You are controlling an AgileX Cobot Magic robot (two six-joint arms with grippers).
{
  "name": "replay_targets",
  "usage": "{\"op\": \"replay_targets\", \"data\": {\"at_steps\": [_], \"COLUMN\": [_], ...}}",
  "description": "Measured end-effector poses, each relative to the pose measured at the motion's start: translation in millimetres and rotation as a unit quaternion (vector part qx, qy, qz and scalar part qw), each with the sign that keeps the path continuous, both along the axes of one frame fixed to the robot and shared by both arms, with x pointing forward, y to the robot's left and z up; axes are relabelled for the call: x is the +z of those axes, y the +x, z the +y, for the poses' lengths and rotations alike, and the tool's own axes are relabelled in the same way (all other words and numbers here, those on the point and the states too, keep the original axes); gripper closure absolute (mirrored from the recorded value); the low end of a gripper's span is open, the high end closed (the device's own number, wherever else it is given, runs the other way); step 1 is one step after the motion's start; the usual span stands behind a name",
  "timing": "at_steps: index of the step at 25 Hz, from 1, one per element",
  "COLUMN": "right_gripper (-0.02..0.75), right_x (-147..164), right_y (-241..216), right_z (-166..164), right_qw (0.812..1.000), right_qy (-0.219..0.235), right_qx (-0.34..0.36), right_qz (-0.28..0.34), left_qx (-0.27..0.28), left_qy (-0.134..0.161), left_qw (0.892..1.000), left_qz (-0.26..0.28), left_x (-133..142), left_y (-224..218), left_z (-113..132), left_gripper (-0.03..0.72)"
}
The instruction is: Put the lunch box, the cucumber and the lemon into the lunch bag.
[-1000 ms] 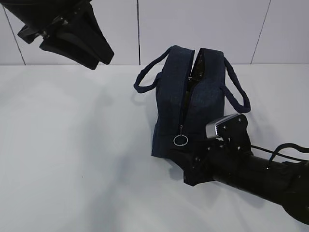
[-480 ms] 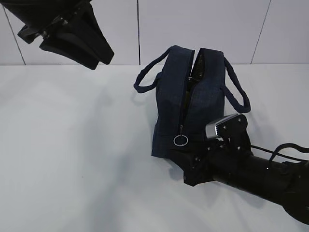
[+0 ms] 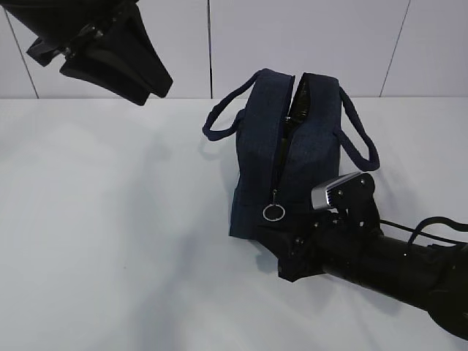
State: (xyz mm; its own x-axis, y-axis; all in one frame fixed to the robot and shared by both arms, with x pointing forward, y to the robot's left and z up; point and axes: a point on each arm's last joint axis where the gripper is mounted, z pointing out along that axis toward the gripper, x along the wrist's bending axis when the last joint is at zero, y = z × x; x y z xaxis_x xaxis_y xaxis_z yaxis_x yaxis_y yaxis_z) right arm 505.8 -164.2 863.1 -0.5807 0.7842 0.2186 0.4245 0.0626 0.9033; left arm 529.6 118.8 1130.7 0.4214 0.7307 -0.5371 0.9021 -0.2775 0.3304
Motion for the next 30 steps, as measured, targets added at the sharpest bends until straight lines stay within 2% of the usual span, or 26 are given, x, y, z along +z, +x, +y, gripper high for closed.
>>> {"op": "replay_targets", "data": {"at_steps": [30], "right_gripper": [0.331], "right_x": [-0.2], "right_y": [0.0], "right_z": [-0.1], "right_qw": [1.0], "right_qy": [-0.001], "right_qx": [0.0], "right_qz": [0.001], "left_qx": [0.0], "left_qy": [0.001], "left_qw": [1.0], "left_qz": [0.0], "left_x": [-0.1], "left_y": [0.1], "left_z": [0.1], "left_gripper": [0.449]}}
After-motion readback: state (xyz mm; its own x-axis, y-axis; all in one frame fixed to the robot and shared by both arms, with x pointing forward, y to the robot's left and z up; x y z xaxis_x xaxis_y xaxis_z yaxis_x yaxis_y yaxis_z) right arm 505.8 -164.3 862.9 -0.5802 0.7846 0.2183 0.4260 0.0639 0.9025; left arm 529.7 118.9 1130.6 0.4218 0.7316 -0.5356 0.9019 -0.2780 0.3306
